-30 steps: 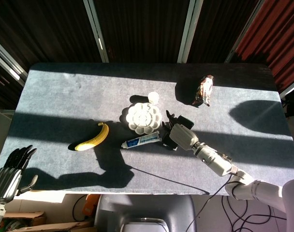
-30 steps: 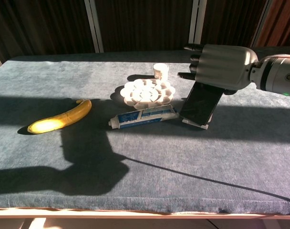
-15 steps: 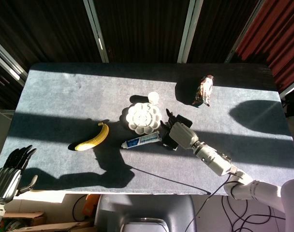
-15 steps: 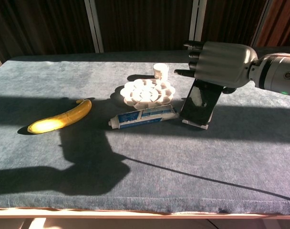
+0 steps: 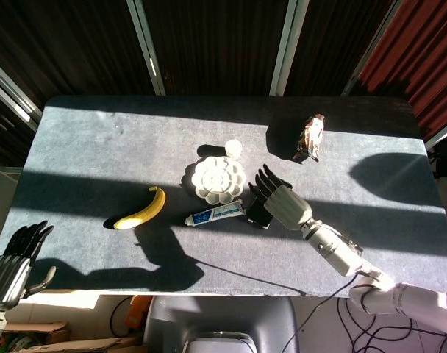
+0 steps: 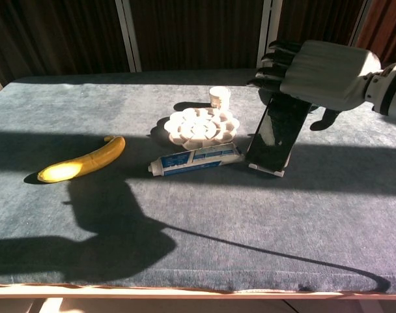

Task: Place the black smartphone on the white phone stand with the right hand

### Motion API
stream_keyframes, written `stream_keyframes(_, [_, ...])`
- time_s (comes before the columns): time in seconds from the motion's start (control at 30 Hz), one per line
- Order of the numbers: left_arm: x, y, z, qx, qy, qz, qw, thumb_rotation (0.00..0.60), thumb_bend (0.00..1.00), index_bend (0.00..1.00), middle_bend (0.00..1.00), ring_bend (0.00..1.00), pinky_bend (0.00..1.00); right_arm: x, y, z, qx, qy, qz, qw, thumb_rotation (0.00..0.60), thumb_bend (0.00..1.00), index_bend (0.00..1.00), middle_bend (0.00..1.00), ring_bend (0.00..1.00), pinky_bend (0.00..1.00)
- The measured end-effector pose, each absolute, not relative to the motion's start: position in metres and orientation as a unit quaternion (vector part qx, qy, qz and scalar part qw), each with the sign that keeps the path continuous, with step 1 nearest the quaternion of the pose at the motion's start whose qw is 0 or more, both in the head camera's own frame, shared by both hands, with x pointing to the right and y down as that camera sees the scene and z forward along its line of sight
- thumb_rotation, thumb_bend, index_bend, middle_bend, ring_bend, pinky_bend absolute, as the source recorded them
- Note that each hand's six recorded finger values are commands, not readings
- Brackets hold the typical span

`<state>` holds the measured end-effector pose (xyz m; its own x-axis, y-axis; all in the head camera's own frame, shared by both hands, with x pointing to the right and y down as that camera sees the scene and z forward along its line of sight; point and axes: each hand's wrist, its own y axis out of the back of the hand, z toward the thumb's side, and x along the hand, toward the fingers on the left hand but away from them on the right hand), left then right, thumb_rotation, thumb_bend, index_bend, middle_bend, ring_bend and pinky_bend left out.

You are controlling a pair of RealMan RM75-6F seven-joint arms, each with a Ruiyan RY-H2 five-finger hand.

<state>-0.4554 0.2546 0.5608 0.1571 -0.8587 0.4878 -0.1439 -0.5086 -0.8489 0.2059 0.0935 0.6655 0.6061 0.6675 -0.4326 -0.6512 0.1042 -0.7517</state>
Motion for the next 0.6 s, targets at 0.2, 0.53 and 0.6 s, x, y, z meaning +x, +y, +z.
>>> stream_keyframes(0.2, [-0.456,0.255,0.555,-0.679,0.376,-0.531,0.339,0.600,0.38,0.00,0.00,0.00,0.00,0.238,0.111,0.629,-0.572,-0.111,0.481,0.655,0.600,0.20,0.00,0.01,0.00,0.00])
stream_keyframes(0.53, [-0.458,0.255,0.545,-0.667,0.398,-0.519,0.358,0.600,0.38,0.00,0.00,0.00,0.00,0.373,0.155,0.590,-0.567,-0.317,0.577,0.495,0.600,0.19,0.00,0.00,0.00,0.00])
stream_keyframes(0.6, [-0.456,0.257,0.544,-0.667,0.397,-0.513,0.366,0.600,0.38,0.00,0.00,0.00,0.00,0.402,0.170,0.595,-0.560,-0.337,0.601,0.460,0.600,0.19,0.00,0.00,0.00,0.00])
